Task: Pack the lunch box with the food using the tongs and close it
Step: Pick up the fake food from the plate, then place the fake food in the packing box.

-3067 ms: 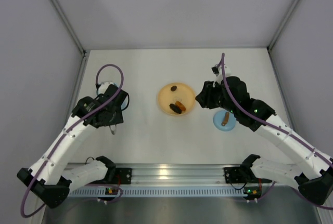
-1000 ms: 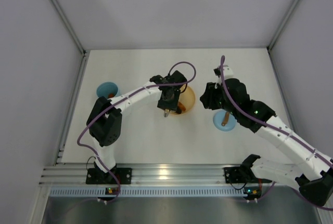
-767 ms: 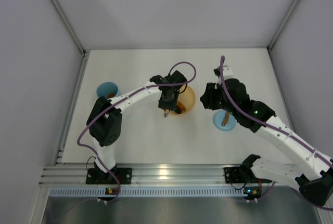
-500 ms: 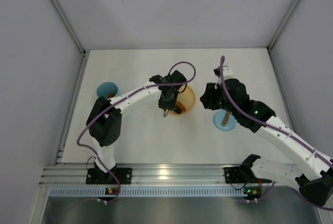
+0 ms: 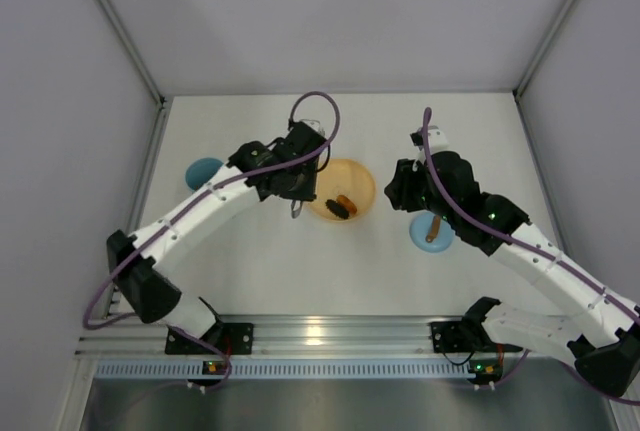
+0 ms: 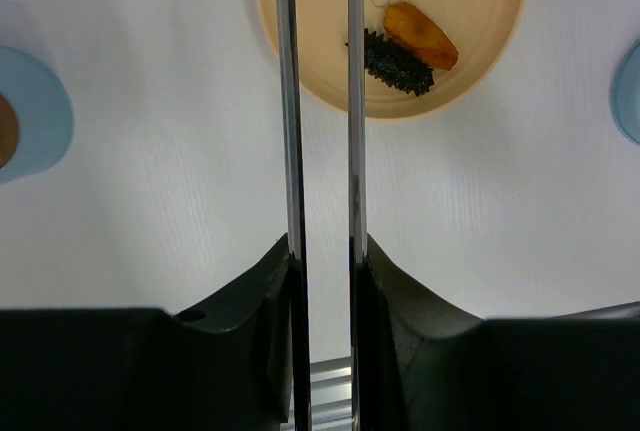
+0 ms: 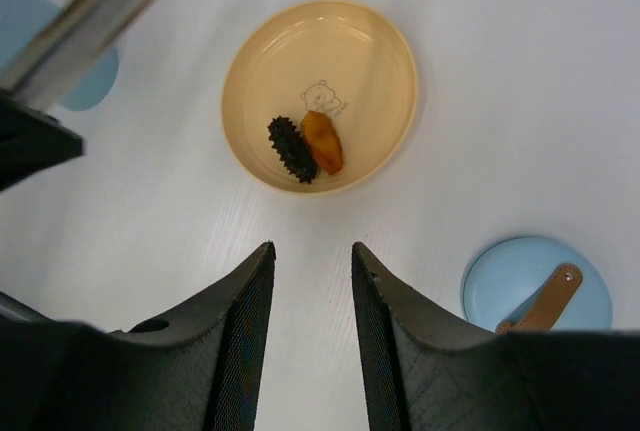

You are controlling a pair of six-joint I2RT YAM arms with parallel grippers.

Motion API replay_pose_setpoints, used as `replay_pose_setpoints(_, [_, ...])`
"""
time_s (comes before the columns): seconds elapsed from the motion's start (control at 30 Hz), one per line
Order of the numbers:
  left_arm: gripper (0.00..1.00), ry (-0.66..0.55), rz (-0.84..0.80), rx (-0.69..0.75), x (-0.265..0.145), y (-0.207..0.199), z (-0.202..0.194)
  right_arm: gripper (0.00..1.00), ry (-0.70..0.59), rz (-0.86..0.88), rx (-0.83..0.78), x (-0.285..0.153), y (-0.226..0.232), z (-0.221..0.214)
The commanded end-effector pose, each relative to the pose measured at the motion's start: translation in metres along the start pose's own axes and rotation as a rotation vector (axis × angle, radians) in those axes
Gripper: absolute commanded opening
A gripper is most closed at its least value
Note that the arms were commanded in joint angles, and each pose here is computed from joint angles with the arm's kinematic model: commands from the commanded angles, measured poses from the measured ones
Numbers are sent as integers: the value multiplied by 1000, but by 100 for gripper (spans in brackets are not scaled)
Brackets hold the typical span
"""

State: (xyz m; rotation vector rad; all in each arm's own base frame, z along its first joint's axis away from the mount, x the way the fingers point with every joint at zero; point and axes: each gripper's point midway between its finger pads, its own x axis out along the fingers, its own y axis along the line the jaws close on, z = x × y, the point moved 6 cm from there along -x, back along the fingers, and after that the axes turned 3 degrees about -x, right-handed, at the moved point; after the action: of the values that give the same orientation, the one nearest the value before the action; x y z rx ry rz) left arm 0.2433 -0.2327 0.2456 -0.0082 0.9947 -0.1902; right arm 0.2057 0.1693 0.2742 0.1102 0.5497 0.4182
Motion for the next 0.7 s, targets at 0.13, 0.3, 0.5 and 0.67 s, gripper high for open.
replay_pose_setpoints(0.13, [21,-117,155,-106,-90,65,-19,36,-50,33,11,-2,7,18])
replay_pose_setpoints(0.3, [22,-136,242,-173,-117,101,-45,36,-38,52,11,3,11,19])
replay_pose_setpoints(0.5, [24,-116,281,-243,-131,130,-83,36,-30,71,13,8,16,20])
replay_pose_setpoints(0.67, [25,-81,296,-264,-123,140,-104,35,-23,90,20,11,19,20])
